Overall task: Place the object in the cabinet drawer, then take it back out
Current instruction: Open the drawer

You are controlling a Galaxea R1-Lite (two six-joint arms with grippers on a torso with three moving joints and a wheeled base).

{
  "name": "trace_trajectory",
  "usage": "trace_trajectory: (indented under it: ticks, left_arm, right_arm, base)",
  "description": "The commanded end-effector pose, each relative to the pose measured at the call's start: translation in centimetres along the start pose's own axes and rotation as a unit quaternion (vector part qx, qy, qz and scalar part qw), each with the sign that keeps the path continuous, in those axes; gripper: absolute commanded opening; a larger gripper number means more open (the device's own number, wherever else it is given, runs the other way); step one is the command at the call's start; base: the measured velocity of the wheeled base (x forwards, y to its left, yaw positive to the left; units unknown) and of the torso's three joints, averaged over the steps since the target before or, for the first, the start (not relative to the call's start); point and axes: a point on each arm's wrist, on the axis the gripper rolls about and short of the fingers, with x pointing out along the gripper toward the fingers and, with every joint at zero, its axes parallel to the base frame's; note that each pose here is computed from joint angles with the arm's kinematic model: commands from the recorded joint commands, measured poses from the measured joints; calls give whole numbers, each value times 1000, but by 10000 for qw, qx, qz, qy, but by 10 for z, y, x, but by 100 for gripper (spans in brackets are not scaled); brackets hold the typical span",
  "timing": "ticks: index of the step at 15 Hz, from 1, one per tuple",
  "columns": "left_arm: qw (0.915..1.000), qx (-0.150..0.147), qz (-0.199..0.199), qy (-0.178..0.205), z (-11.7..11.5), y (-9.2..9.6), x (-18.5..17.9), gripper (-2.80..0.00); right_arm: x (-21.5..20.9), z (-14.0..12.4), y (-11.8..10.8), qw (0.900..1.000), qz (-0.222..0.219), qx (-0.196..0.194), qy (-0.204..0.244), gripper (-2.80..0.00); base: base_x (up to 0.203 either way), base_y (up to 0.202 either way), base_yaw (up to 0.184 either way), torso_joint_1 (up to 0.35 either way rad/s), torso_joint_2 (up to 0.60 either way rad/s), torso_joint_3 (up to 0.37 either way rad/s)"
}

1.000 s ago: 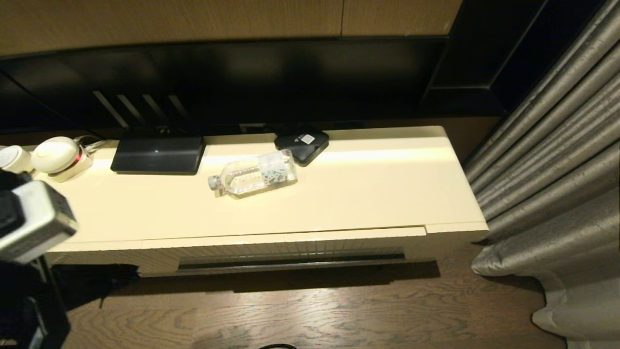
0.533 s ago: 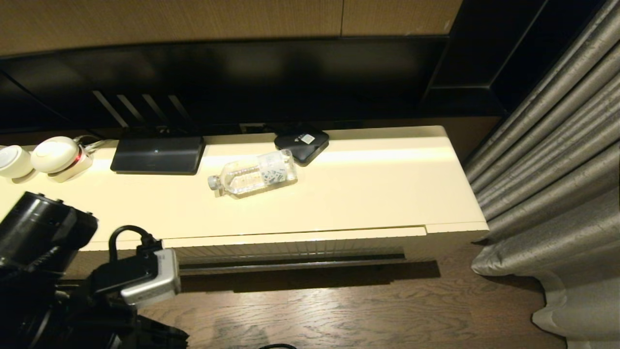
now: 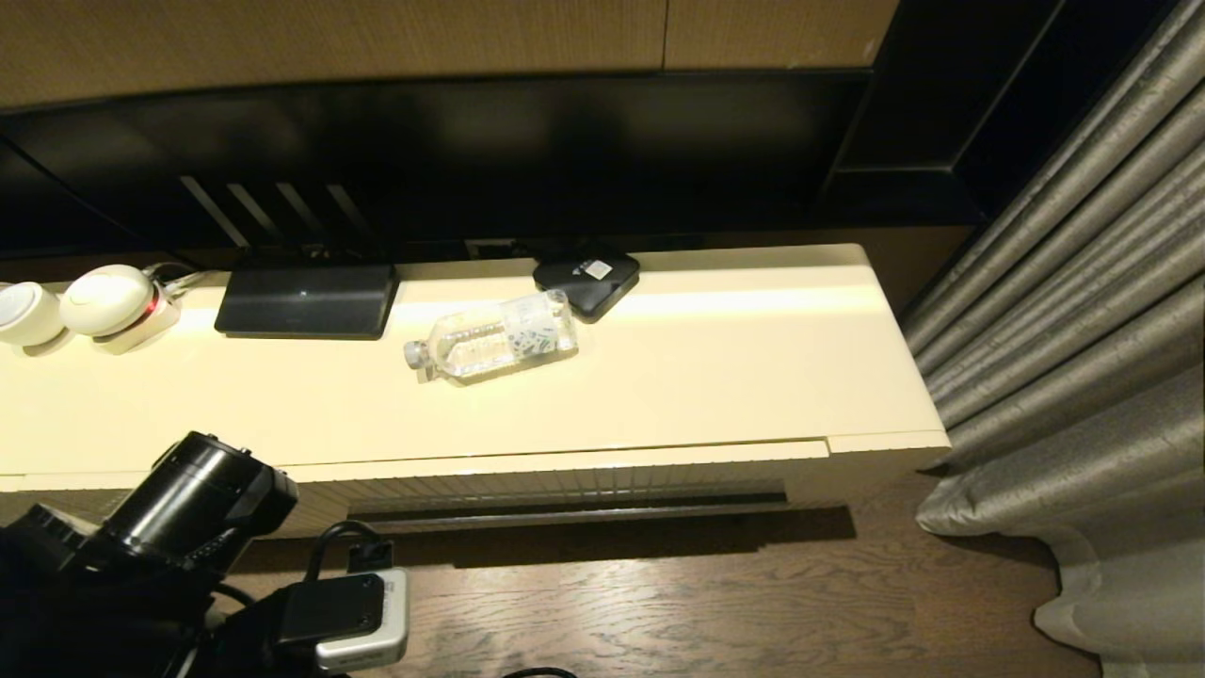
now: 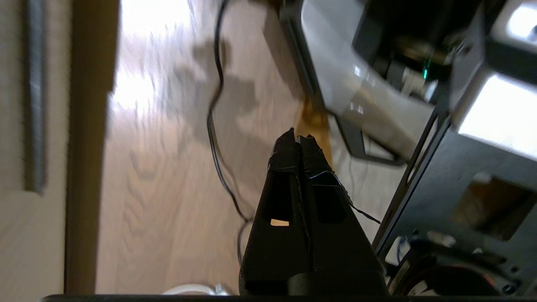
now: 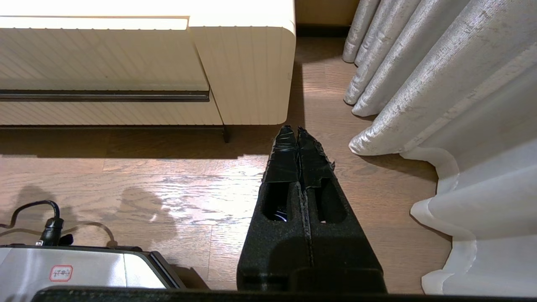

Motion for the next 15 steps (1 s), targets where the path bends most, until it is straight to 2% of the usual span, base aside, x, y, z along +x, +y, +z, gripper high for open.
trace_trajectory:
  ticks: [1, 3, 6, 8, 11, 14, 15]
  left_arm:
    - [9987, -71, -175, 475, -4, 4, 18, -280]
    - [9949, -68, -181, 986, -7, 9, 37, -280]
    - [9962, 102, 448, 744, -2, 26, 69, -280]
    - [9954, 135, 580, 749, -4, 27, 79, -280]
    - [9949, 203, 853, 498, -7, 28, 111, -280]
    - [9879, 257, 1472, 416, -5, 35, 125, -280]
    - [9865, 303, 1556, 415, -6, 35, 128, -280]
  right_arm:
    - [0, 0, 0, 10000, -2, 0, 13, -280]
    - [0, 0, 0, 10000, 5, 0, 5, -280]
    - [0, 0, 0, 10000, 5, 0, 6, -280]
    - [0, 0, 0, 10000, 4, 0, 5, -280]
    - [0, 0, 0, 10000, 5, 0, 5, -280]
    - [0, 0, 0, 10000, 3, 0, 11, -280]
    - [0, 0, 0, 10000, 5, 0, 5, -280]
  base:
    - [0, 0, 0, 0, 0, 0]
    - [0, 0, 0, 0, 0, 0]
    - [0, 0, 0, 0, 0, 0]
    - [0, 0, 0, 0, 0, 0]
    - [0, 0, 0, 0, 0, 0]
    - [0, 0, 0, 0, 0, 0]
    - [0, 0, 0, 0, 0, 0]
